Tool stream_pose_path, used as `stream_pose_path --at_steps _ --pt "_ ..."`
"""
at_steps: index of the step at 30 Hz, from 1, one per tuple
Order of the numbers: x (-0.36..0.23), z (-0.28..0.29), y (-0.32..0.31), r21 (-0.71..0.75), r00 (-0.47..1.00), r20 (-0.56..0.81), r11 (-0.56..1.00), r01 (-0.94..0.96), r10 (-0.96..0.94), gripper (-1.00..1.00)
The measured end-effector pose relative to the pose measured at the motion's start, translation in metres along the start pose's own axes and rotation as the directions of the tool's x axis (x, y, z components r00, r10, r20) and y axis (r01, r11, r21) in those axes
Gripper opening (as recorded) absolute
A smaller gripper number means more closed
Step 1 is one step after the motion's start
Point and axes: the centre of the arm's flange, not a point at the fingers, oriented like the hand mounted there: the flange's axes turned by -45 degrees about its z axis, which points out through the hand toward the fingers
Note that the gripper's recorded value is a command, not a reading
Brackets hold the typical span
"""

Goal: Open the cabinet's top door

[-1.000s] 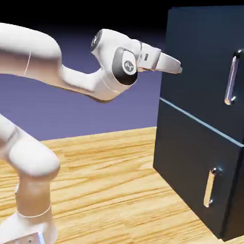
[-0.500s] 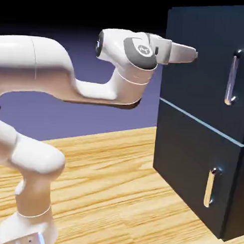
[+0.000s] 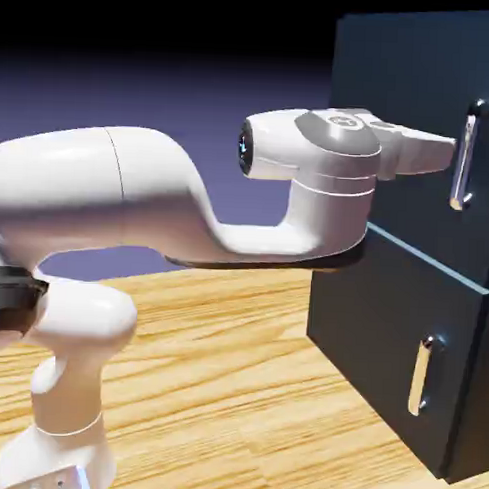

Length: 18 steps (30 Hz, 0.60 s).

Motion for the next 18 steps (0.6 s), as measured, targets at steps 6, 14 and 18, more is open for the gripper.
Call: stream_pose_path --at_steps 6,14,18 --pt "-0.007 0.033 0.008 -0.003 1.000 -0.001 1.000 -0.003 0.003 0.00" --pt "-0.007 0.031 -0.001 -0.055 1.000 0.000 0.999 -0.001 0.001 -1.00" --pt "-0.007 0.000 -0.015 -0.126 1.000 0.000 0.992 -0.001 0.001 -1.00"
